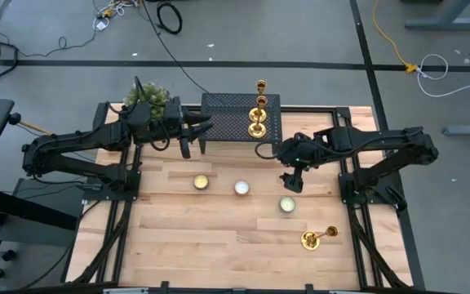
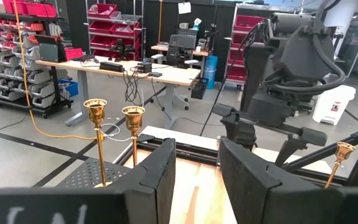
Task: Pick & Place candle stick holders
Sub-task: Move the patterned blue scented candle to the middle left of the table
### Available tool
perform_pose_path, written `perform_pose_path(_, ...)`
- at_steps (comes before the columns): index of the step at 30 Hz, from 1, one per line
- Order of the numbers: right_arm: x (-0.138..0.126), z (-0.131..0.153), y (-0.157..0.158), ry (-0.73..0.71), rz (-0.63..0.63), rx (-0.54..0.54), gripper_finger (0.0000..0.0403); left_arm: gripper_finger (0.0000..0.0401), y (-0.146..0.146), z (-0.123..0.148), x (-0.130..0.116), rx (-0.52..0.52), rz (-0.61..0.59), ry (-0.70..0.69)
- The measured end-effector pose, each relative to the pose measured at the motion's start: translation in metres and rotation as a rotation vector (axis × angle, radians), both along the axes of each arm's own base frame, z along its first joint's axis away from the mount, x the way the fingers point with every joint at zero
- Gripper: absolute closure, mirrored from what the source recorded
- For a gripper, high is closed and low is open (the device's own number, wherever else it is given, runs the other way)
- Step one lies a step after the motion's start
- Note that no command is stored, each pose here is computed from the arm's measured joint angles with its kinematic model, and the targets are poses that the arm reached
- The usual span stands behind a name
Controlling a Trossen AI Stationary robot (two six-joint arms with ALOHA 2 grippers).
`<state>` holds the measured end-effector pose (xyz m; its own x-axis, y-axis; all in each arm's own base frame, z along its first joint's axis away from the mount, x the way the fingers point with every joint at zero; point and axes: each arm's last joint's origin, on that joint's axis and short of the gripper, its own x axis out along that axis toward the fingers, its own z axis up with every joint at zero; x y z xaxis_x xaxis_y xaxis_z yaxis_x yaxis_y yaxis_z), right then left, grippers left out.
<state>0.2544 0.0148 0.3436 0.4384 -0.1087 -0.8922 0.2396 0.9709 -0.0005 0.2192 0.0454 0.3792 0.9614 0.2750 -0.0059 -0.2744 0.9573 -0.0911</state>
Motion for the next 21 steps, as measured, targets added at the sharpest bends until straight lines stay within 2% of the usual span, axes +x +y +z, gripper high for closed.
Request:
perform_pose_path(4,0.0,-0.002,0.004,-0.003,0.013,-0.006,0.0042,0.0273,0.0,0.0,0.0,0.0,0.0,0.0)
perform_pose_path(8,0.0,-0.017,0.007,0.035,0.01,-0.002,0.0042,0.0273,0.0,0.0,0.0,0.0,0.0,0.0)
perform_pose_path(16,-0.003,-0.056,0.014,0.115,0.014,0.094,0.0042,0.0273,0.0,0.0,0.0,0.001,0.001,0.001)
perform_pose_path(21,-0.005,-0.07,0.018,0.14,0.011,0.138,0.0042,0.0273,0.0,0.0,0.0,0.002,0.0,0.002)
